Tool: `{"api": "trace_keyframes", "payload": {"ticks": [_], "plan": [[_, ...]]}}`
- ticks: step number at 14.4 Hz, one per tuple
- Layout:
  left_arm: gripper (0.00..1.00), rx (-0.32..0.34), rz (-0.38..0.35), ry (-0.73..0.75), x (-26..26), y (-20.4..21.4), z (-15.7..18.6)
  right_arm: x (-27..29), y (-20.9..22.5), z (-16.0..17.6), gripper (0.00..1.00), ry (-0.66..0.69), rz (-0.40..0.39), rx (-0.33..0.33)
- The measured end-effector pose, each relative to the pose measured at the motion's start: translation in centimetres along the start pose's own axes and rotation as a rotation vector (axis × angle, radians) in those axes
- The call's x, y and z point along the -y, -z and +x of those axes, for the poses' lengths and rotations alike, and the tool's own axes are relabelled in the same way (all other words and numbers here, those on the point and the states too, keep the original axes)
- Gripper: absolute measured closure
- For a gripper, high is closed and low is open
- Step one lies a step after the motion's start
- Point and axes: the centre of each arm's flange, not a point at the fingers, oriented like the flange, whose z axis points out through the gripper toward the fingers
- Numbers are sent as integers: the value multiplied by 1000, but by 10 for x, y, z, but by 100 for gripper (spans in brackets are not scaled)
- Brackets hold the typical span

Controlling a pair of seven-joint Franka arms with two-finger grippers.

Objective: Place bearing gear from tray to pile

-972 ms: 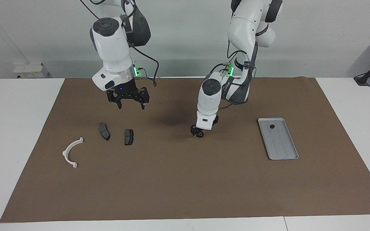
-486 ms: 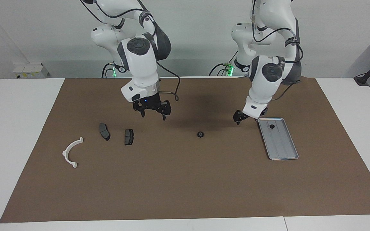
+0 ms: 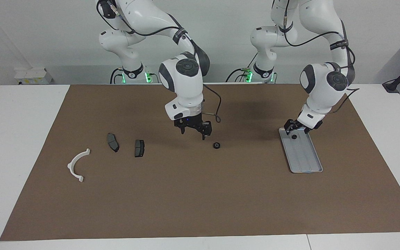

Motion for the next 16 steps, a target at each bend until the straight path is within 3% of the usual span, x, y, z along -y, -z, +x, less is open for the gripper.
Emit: {"api": "trace_keyframes", "payload": {"ticks": [2,7,8,9,10,13,16], "plan": [[20,9,0,-7,3,-18,-1,31,-21,-10,0,-27,-30,-2],[20,33,-2,15,27,-39,-3,80,-79,-34,0,-1,-55,2],[29,34,-2,14,27,-40,-4,82,-81,-35,0,1,-55,2],[30,38,-2,14,26,-42,-5,84,-83,-35,0,3,-54,2],[30,42,-3,14,26,-45,-7,88,-86,-40,8,12,-56,1],[31,57,-3,19,26,-54,-13,98,-99,-55,12,51,-67,-18],[32,54,-3,21,26,-55,-14,100,-107,-55,10,54,-65,-23]]}}
